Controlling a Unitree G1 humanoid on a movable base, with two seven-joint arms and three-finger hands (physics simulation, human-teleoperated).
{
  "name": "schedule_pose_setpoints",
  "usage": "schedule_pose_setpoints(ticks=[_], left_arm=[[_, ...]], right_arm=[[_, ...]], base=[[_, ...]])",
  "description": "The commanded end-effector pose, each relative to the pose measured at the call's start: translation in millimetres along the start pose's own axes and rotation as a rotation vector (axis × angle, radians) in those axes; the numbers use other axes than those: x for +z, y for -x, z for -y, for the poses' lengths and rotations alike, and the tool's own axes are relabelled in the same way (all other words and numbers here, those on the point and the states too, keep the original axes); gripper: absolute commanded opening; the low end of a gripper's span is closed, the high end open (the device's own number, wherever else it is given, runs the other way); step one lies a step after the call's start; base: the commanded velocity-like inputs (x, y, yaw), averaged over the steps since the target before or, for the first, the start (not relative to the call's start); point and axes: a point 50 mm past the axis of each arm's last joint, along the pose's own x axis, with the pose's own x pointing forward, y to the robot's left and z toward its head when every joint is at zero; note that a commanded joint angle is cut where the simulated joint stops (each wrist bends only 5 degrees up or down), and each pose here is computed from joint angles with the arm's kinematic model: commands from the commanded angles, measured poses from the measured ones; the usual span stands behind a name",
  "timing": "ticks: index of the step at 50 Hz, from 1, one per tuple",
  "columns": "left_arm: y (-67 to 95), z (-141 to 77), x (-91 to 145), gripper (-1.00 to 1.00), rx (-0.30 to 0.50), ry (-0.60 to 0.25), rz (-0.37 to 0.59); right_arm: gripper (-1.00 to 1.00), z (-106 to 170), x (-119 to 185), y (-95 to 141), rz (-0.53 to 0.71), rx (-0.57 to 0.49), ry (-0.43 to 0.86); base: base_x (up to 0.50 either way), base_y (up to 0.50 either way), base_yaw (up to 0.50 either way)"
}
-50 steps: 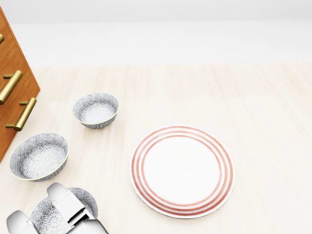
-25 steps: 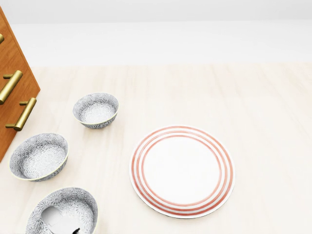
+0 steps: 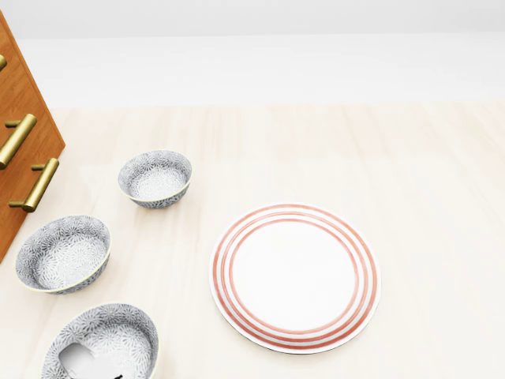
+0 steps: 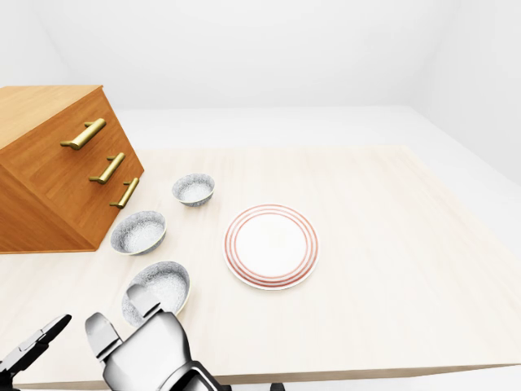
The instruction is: Put the bowl at the front on the plate.
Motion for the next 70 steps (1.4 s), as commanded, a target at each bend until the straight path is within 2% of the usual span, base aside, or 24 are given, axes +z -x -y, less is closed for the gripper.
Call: schedule_pose_setpoints(ticks=[1, 18, 39, 62, 70], left_arm=[[-0.4, 0.1, -0.7, 1.00, 0.001, 0.001, -0.002], [1.1, -0.8, 2.1, 1.00, -0.001, -0.002, 0.002], [0.8, 0.2, 0.8, 1.00, -0.001, -0.009, 0.006], [1.2, 0.8, 0.9, 1.00, -0.001, -0.010, 0.008], [0.5, 0.3, 0.7, 1.00, 0.000, -0.007, 0.004]], right_arm=[[1.00, -3.7, -2.4, -0.6, -0.004, 0.017, -0.014], [1.00, -12.1, -13.3, -5.0, -0.046, 0.059, -0.028], [1.00, -19.0, -20.1, -3.2, -0.057, 0.041, -0.057], [1.00, -24.5, -33.3, -8.2, -0.116, 0.108, -0.048], [1.00, -27.1, -36.4, -14.4, -0.100, 0.068, -0.105]], base=[[0.00, 0.00, 0.00], [0.00, 0.00, 0.00], [0.00, 0.00, 0.00], [0.00, 0.00, 0.00], [0.00, 0.00, 0.00]])
